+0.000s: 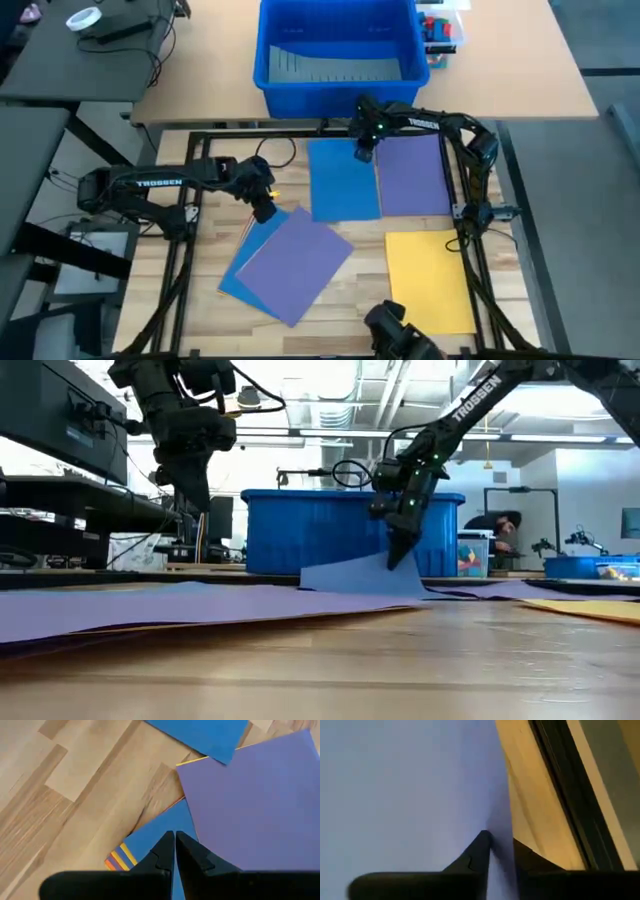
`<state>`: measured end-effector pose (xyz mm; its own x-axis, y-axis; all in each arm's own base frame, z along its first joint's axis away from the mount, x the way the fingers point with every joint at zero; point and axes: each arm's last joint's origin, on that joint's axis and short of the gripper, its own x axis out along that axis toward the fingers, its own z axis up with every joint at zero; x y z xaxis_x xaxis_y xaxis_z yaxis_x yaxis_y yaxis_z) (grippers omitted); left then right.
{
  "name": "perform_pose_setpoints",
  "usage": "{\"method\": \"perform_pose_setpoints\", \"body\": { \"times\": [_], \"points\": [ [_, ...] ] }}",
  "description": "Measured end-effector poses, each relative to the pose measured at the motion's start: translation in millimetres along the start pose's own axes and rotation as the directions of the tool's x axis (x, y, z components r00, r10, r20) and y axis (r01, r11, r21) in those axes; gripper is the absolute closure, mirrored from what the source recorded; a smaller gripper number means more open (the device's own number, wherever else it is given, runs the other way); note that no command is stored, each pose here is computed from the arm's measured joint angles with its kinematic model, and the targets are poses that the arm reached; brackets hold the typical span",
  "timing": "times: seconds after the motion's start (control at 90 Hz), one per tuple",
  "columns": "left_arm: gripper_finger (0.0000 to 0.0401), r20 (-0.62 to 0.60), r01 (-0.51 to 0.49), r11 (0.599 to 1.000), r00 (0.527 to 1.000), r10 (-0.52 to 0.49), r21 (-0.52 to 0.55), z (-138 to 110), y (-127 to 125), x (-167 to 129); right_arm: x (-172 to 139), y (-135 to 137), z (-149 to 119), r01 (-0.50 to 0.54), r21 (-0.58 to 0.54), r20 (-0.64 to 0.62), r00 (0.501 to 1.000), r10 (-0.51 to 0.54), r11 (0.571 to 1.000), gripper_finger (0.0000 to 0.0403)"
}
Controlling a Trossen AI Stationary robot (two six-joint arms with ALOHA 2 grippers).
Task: Organize paper
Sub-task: Put the blue paper on the table
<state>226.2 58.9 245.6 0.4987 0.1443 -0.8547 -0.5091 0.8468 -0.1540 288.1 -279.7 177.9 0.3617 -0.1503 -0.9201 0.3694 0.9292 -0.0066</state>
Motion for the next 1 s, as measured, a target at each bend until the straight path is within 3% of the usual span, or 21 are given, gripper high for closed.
{"method": "perform_pose_setpoints", "body": {
  "times": [0.278, 0.556, 0.611, 0.733, 0.844, 1.0],
  "points": [
    [0.0401, 0.002, 0.000, 1.000, 1.000, 0.000, -0.001, 0, 0, 0, -6, -5, 2, 0.003, 0.021, -0.011, 1.000, -0.003, 1.000, 0.0252],
    [0.0401, -0.002, -0.001, 0.999, 1.000, 0.001, 0.033, 0, 0, 0, -61, -14, 45, 0.045, 0.032, 0.098, 0.994, -0.048, 0.998, 0.0228],
    [0.0401, -0.003, -0.001, 0.999, 1.000, 0.001, 0.045, 0, 0, 0, -71, -9, 48, -0.012, 0.088, 0.096, 0.995, 0.004, 0.996, 0.0231],
    [0.0401, -0.002, -0.001, 0.999, 1.000, 0.001, 0.049, 0, 0, 0, -60, 21, 41, -0.240, 0.176, 0.022, 0.971, 0.240, 0.955, 0.0244],
    [0.0401, -0.001, -0.001, 0.999, 1.000, 0.001, 0.049, 0, 0, 0, -26, 59, 29, -0.261, 0.103, -0.069, 0.961, 0.268, 0.960, 0.0285],
    [0.0401, -0.002, -0.001, 0.999, 1.000, 0.001, 0.053, 0, 0, 0, 4, 90, 15, -0.255, 0.074, -0.089, 0.961, 0.261, 0.964, 0.0387]
  ]
}}
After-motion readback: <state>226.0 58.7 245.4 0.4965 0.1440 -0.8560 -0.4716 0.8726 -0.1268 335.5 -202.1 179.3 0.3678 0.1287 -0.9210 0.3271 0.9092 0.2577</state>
